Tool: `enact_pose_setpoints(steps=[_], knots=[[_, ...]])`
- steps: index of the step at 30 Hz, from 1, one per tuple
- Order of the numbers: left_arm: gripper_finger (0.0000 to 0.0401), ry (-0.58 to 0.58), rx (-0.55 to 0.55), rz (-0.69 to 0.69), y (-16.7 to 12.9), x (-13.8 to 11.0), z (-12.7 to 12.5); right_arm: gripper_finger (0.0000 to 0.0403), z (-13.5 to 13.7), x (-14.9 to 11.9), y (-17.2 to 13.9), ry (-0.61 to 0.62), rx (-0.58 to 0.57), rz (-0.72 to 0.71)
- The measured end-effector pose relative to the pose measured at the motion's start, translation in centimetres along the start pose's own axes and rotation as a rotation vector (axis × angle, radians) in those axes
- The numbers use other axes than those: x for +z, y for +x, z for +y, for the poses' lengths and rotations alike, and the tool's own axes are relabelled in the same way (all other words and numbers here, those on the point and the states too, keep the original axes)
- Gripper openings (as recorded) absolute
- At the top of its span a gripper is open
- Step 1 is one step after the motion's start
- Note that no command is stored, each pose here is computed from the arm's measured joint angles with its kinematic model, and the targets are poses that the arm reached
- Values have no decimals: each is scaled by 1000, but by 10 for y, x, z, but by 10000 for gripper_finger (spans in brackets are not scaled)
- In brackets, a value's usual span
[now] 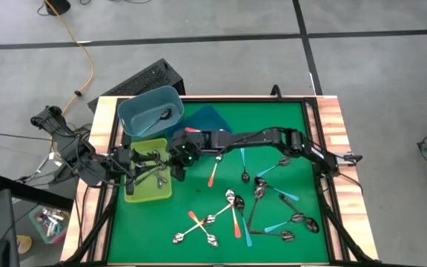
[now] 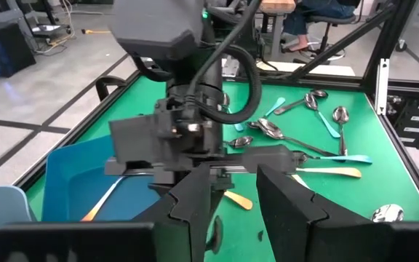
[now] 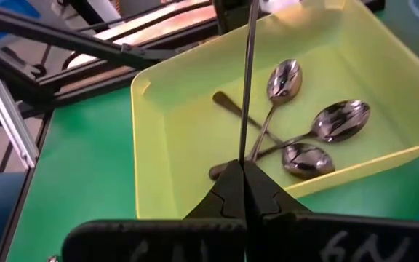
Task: Sort silverware by color (type)
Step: Put the black spoon into the green bin
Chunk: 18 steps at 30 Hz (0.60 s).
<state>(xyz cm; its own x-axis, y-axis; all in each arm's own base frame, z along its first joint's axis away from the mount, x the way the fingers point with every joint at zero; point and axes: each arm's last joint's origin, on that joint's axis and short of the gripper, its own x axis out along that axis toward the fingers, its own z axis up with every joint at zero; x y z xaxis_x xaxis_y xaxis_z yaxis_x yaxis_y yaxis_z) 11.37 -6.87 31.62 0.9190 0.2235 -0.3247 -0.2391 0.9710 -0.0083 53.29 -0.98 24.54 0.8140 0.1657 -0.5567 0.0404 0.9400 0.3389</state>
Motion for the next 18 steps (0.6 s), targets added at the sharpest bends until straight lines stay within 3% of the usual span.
enact_pose_setpoints(steps=[18], knots=[[101,14,1,0,0,0,0,0,-48,35,-15,3,-3,-234]])
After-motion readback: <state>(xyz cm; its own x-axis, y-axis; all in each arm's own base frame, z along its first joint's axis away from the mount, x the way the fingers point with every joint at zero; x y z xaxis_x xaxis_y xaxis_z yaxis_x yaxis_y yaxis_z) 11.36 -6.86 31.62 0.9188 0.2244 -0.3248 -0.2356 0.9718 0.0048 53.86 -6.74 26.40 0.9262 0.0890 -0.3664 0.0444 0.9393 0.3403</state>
